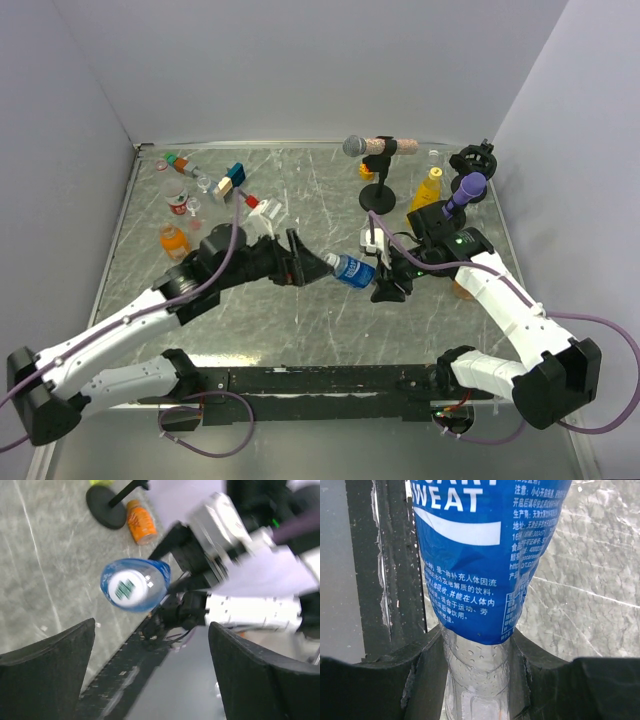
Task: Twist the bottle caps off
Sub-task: Unscrew the bottle cap from the plastic bottle.
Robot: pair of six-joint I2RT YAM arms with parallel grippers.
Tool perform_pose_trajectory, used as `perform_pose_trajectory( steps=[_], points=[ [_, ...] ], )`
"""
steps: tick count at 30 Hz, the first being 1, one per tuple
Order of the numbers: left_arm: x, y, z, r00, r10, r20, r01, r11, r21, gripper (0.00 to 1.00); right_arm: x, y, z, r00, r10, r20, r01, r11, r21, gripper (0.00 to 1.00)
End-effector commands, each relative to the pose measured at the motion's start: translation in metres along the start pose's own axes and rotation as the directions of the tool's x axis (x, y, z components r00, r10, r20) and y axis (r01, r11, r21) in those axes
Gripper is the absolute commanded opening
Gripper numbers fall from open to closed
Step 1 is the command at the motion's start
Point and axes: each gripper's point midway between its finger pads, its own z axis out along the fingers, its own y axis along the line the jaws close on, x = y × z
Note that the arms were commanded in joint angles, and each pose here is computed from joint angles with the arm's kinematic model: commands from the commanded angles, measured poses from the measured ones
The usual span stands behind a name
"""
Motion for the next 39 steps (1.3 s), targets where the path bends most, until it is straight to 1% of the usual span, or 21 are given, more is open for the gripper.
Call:
perform_pose_trajectory(
  steps=[1,3,5,8,11,13,14,16,20,22,23,25,28,29,31,33,35,39],
  points=[
    [-0.006,-0.023,-0.034,0.953,0.287,0.094,-0.298,0.945,0.133,0.97,-0.005,0.009,-0.003,0.998,-0.044,0.038,0.045,0.998,-0.032,0.32],
    [-0.001,-0.025,-0.047,0.912,0.391,0.122,-0.407,0.899,0.163,0.97,-0.004,0.015,-0.001,0.997,-0.062,0.043,0.064,0.996,-0.056,0.32],
    [0.005,-0.025,-0.058,0.861,0.487,0.144,-0.507,0.841,0.188,0.96,0.0,0.021,0.001,0.996,-0.078,0.048,0.082,0.993,-0.083,0.32],
    [0.016,-0.025,-0.071,0.765,0.619,0.178,-0.644,0.728,0.235,0.97,0.004,0.03,0.007,0.992,-0.1,0.076,0.109,0.986,-0.129,0.33],
    [0.025,-0.032,-0.082,0.667,0.707,0.236,-0.743,0.605,0.286,0.96,0.007,0.038,0.013,0.985,-0.122,0.121,0.14,0.977,-0.162,0.33],
    [0.03,-0.034,-0.085,0.622,0.741,0.253,-0.777,0.546,0.313,0.97,0.011,0.043,0.015,0.98,-0.141,0.138,0.164,0.971,-0.175,0.33],
    [0.031,-0.037,-0.085,0.613,0.748,0.256,-0.783,0.528,0.329,0.97,0.011,0.044,0.015,0.978,-0.148,0.144,0.172,0.97,-0.17,0.33],
    [0.038,-0.041,-0.078,0.615,0.755,0.228,-0.768,0.508,0.391,0.97,0.013,0.046,0.016,0.977,-0.151,0.15,0.176,0.97,-0.17,0.33],
    [0.05,-0.041,-0.059,0.642,0.755,0.134,-0.706,0.515,0.486,0.97,0.015,0.045,0.018,0.975,-0.161,0.152,0.185,0.97,-0.16,0.33],
    [0.053,-0.037,-0.048,0.653,0.752,0.091,-0.681,0.53,0.506,0.99,0.017,0.043,0.018,0.975,-0.167,0.143,0.188,0.971,-0.148,0.33],
    [0.054,-0.036,-0.044,0.653,0.753,0.079,-0.674,0.53,0.515,0.98,0.019,0.043,0.018,0.976,-0.166,0.139,0.186,0.971,-0.146,0.33],
    [0.054,-0.035,-0.038,0.652,0.754,0.081,-0.674,0.527,0.517,0.97,0.018,0.043,0.018,0.975,-0.169,0.142,0.189,0.971,-0.147,0.33],
    [0.047,-0.036,-0.035,0.64,0.759,0.118,-0.702,0.515,0.492,0.96,0.019,0.044,0.019,0.975,-0.17,0.143,0.191,0.97,-0.152,0.33],
    [0.043,-0.04,-0.035,0.631,0.761,0.149,-0.717,0.499,0.486,0.96,0.019,0.045,0.019,0.976,-0.167,0.141,0.189,0.97,-0.156,0.33],
    [0.04,-0.043,-0.036,0.63,0.758,0.167,-0.724,0.496,0.479,0.95,0.019,0.044,0.019,0.976,-0.168,0.142,0.189,0.97,-0.153,0.33],
    [0.039,-0.042,-0.034,0.634,0.754,0.17,-0.725,0.503,0.471,0.93,0.018,0.045,0.018,0.975,-0.168,0.146,0.191,0.969,-0.155,0.33],
    [0.04,-0.037,-0.029,0.64,0.753,0.15,-0.717,0.517,0.467,0.91,0.017,0.045,0.018,0.975,-0.166,0.149,0.189,0.969,-0.161,0.33],
    [0.043,-0.031,-0.019,0.646,0.752,0.131,-0.707,0.525,0.474,0.91,0.016,0.048,0.019,0.975,-0.157,0.156,0.184,0.967,-0.177,0.33]
  ],
)
